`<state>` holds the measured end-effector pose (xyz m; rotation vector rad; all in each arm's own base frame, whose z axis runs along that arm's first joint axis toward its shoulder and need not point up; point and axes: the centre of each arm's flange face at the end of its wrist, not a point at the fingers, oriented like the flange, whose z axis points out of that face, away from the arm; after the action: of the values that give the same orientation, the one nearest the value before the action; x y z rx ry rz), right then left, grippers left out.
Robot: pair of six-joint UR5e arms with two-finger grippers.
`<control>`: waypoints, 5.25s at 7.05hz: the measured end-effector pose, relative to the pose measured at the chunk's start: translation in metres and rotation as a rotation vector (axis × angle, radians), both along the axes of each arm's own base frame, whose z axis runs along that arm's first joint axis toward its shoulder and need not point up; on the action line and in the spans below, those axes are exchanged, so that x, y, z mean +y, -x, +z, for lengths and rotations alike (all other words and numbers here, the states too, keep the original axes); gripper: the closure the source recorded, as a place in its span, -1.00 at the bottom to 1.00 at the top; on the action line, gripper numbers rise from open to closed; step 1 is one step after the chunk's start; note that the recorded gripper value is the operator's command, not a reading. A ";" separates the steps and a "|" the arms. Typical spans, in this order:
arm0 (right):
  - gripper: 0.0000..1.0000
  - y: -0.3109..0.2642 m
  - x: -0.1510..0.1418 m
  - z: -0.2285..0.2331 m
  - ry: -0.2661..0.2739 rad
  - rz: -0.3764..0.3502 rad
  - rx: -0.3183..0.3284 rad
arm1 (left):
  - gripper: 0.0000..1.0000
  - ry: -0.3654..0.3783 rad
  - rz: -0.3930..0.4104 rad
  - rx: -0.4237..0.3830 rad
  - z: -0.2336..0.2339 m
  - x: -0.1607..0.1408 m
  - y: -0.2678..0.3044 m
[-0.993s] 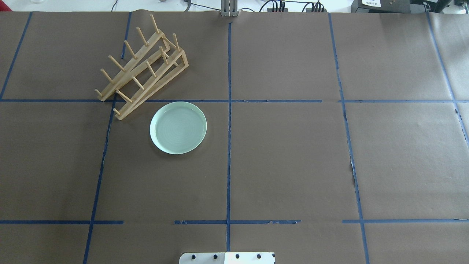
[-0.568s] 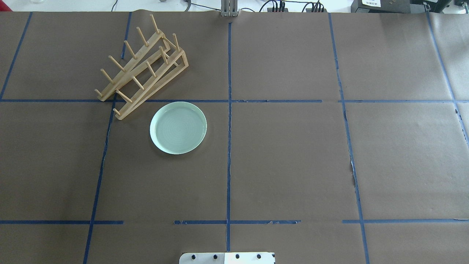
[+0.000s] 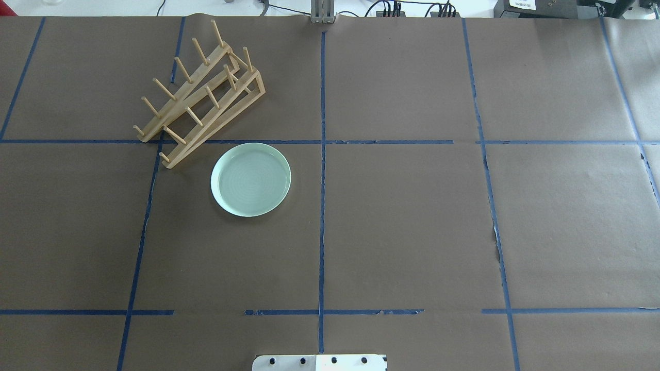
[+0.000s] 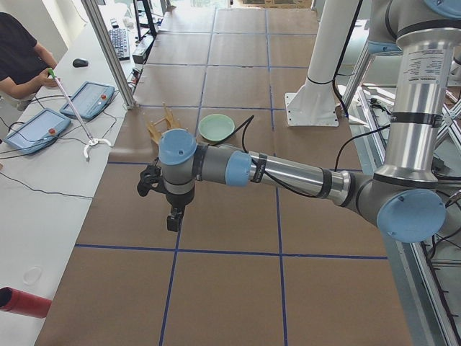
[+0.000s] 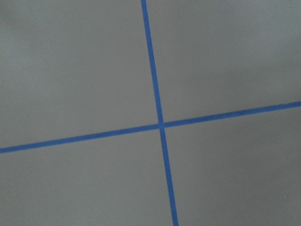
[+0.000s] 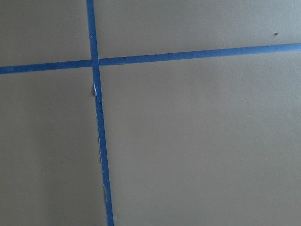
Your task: Place plate on rack
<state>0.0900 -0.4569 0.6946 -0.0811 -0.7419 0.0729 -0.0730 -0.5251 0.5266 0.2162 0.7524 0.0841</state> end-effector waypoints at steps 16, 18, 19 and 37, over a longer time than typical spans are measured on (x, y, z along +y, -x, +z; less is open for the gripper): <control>-1.00 0.000 0.000 0.000 0.000 0.000 0.000 | -1.00 0.078 -0.081 0.024 -0.415 0.104 -0.608; -1.00 0.000 0.000 0.000 0.000 0.000 0.000 | -1.00 0.088 -0.077 -0.018 -0.390 0.090 -0.647; -1.00 0.000 0.000 0.000 0.000 0.000 0.000 | -1.00 0.087 -0.079 -0.024 -0.372 0.080 -0.664; -1.00 0.000 0.000 0.000 0.000 0.000 0.000 | 1.00 0.039 -0.107 0.004 -0.311 0.066 -0.683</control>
<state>0.0901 -0.4569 0.6946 -0.0811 -0.7419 0.0730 0.6096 -0.4589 0.2157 0.2185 0.7449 -0.0323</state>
